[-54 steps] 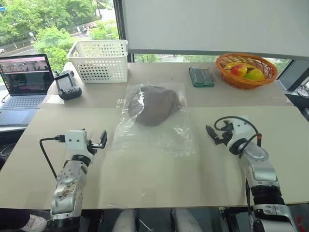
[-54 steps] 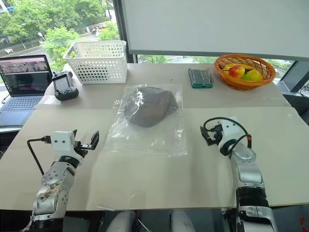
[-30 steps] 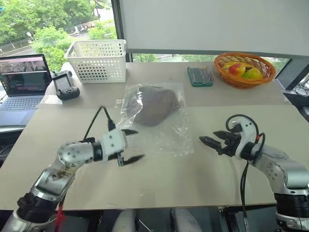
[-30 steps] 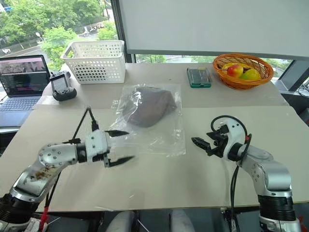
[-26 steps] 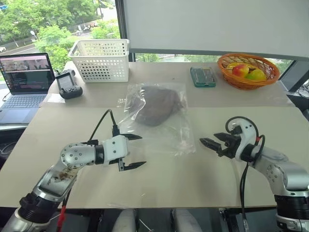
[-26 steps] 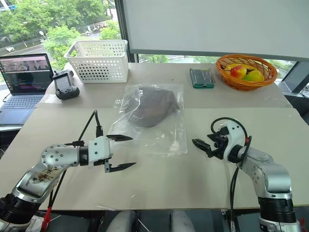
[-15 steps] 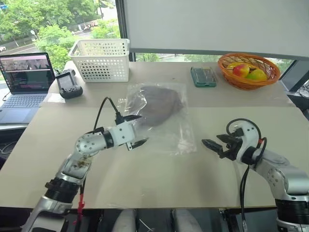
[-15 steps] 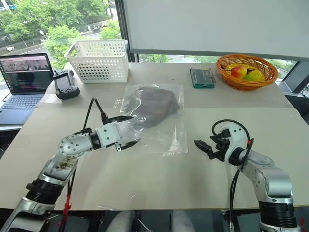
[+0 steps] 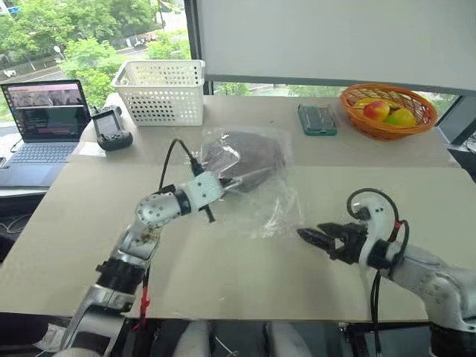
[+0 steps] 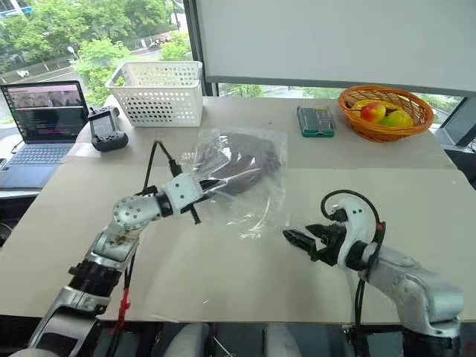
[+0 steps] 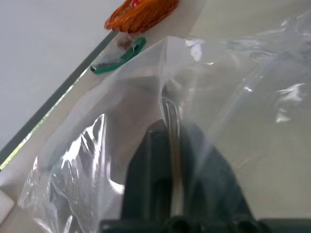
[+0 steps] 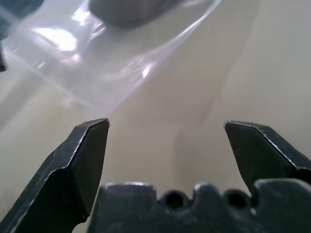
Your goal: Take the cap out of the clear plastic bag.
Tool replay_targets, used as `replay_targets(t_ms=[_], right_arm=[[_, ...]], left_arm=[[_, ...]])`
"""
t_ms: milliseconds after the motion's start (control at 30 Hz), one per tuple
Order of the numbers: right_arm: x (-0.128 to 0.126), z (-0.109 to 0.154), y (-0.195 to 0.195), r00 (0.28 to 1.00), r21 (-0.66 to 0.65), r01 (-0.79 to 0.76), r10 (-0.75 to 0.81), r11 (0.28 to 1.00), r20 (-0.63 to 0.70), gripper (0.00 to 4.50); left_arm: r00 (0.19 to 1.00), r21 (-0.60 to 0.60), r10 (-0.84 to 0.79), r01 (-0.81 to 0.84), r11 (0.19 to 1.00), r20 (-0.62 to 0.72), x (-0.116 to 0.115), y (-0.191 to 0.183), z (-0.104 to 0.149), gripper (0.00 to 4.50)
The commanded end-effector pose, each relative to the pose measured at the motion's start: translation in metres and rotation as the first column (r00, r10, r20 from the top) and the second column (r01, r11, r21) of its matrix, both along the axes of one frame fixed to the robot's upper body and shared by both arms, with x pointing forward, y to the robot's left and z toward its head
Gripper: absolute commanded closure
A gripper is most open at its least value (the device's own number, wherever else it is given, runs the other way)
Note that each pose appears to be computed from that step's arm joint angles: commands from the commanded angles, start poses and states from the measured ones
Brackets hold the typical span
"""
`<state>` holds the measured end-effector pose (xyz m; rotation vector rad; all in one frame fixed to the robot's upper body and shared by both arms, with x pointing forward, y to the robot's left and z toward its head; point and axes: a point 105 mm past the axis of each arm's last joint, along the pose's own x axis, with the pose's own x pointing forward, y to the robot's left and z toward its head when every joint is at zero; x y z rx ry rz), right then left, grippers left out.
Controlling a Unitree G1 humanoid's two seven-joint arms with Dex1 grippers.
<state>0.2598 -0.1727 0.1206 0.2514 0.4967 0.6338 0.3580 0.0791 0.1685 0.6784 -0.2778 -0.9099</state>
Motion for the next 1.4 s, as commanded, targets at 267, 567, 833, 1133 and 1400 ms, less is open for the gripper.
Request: replay_targets(t_ms=[267, 567, 833, 1133, 1400], right_arm=[[-0.023, 0.062, 0.05, 0.992, 0.444, -0.088, 0.121, 0.892, -0.047, 0.0], [0.053, 0.022, 0.052, 0.949, 0.438, 0.3, -0.22, 0.847, -0.225, 0.0], [0.11, 0.014, 0.043, 0.898, 0.42, 0.44, -0.387, 0.794, -0.21, 0.0], [0.165, 0.007, 0.083, 0.895, 0.475, 0.446, -0.384, 0.759, -0.227, 0.0], [0.184, 0.006, 0.123, 0.917, 0.548, 0.398, -0.297, 0.736, -0.267, 0.0]], left_arm=[[0.998, -0.149, -0.038, 0.031, 0.988, -0.041, 0.032, -0.047, 0.026, 4.38], [0.98, -0.201, -0.164, 0.14, 0.97, -0.11, 0.018, -0.08, 0.031, 4.38], [0.973, -0.229, -0.178, 0.142, 0.963, -0.149, 0.004, -0.085, 0.028, 4.38], [0.976, -0.243, -0.147, 0.106, 0.964, -0.158, -0.003, -0.084, 0.032, 4.38], [0.98, -0.258, -0.117, 0.073, 0.963, -0.16, -0.004, -0.083, 0.033, 4.38]])
